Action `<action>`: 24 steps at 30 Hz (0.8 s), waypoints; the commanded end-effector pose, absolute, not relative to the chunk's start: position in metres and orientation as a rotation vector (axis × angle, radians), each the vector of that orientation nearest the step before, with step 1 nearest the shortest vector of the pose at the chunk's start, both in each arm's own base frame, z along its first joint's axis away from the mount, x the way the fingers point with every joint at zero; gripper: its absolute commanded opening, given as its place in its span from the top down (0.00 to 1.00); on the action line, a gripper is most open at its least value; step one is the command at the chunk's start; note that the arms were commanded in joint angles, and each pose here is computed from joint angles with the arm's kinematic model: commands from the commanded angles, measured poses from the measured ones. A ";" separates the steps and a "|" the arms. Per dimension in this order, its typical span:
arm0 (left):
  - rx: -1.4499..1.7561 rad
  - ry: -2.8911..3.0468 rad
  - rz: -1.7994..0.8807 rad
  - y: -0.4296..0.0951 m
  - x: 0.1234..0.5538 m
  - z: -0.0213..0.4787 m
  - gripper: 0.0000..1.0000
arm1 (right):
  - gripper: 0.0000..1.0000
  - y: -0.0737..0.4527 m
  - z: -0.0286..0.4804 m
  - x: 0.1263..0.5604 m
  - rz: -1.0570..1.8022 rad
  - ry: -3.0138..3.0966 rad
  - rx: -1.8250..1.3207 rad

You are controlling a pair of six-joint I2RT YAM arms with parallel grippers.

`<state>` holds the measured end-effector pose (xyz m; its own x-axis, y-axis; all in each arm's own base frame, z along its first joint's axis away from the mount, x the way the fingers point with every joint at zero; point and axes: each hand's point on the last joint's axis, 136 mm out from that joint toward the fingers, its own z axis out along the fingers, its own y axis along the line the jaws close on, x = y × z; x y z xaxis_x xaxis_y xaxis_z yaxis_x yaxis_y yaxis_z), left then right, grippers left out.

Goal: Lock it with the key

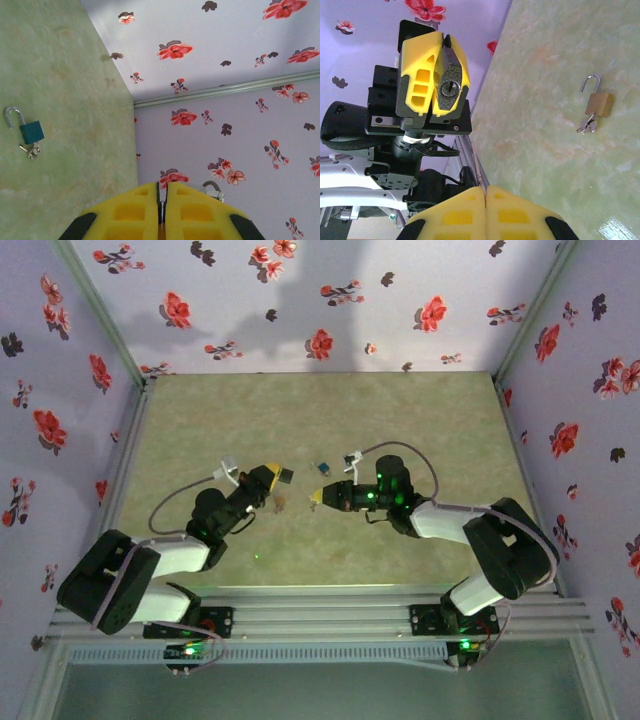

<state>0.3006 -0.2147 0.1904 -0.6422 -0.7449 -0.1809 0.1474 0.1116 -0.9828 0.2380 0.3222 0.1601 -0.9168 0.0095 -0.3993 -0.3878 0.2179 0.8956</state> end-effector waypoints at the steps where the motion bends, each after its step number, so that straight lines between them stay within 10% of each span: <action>1: -0.571 1.631 -1.634 -0.210 0.301 0.204 1.00 | 1.00 0.320 0.174 0.233 1.738 2.132 -0.419; 24: -0.298 2.220 -1.296 -0.272 0.293 0.145 1.00 | 1.00 0.213 0.179 0.285 1.229 2.111 -0.021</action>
<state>0.3009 -0.2610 0.1665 -0.7743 -0.5446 -0.3222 0.0870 0.4126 -0.9067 0.2778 0.2311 0.1878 -0.7967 0.2680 -0.5418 -0.3805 0.4741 0.7940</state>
